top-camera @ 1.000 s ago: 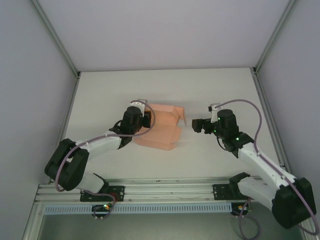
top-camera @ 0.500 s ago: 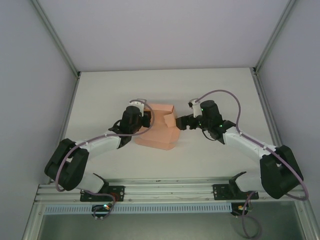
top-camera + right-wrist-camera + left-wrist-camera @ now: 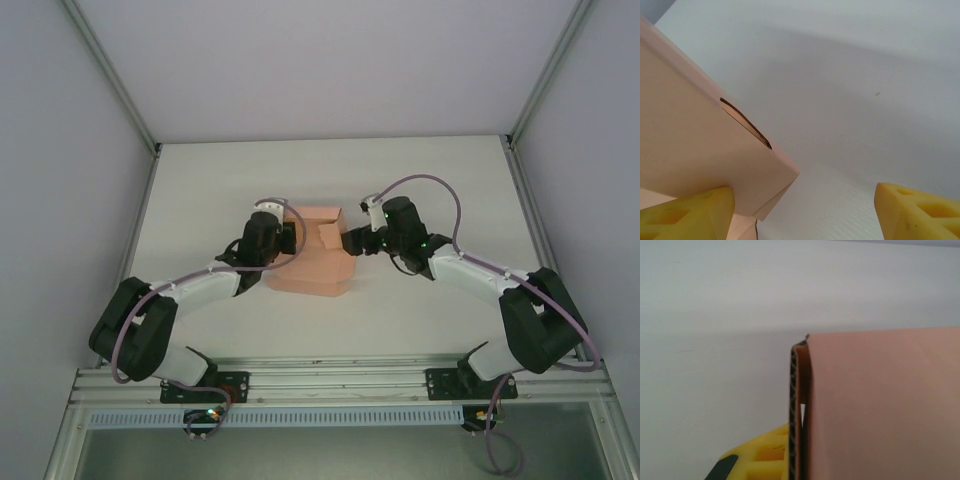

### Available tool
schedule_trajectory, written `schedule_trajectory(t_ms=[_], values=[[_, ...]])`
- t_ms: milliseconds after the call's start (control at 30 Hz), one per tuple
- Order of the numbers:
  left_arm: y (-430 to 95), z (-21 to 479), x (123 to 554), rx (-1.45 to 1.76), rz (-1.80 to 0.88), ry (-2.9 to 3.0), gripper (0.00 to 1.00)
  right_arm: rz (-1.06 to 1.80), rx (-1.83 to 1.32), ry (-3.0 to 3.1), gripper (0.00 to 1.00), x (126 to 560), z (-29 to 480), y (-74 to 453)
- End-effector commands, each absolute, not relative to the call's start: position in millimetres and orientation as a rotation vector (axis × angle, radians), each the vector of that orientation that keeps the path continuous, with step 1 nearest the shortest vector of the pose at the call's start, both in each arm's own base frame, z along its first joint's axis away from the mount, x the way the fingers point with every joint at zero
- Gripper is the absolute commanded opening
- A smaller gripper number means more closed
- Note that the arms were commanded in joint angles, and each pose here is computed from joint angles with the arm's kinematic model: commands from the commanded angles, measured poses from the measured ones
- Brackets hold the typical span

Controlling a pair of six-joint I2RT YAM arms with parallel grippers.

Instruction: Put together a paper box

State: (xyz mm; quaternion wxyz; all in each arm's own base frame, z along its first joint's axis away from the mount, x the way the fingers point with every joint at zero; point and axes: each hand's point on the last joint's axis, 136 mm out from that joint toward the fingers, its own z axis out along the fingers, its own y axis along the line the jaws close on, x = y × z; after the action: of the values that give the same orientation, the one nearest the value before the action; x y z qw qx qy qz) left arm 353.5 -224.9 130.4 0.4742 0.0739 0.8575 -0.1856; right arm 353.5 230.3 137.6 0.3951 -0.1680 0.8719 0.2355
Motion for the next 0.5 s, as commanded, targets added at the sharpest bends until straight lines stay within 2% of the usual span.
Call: schedule_trajectory(t_ms=[0, 100, 233, 467], values=[[-242, 148, 347, 0.213, -0.541, 2.069, 0.00, 0.554, -0.469, 2.161, 0.79, 347, 153, 230], [-242, 149, 348, 0.218, -0.537, 2.070, 0.00, 0.538, -0.513, 2.157, 0.79, 333, 157, 222], [-244, 150, 348, 0.229, -0.538, 2.073, 0.00, 0.602, -0.634, 2.162, 0.71, 313, 155, 229], [-245, 149, 348, 0.233, -0.542, 2.080, 0.00, 0.659, -0.677, 2.144, 0.65, 314, 161, 240]])
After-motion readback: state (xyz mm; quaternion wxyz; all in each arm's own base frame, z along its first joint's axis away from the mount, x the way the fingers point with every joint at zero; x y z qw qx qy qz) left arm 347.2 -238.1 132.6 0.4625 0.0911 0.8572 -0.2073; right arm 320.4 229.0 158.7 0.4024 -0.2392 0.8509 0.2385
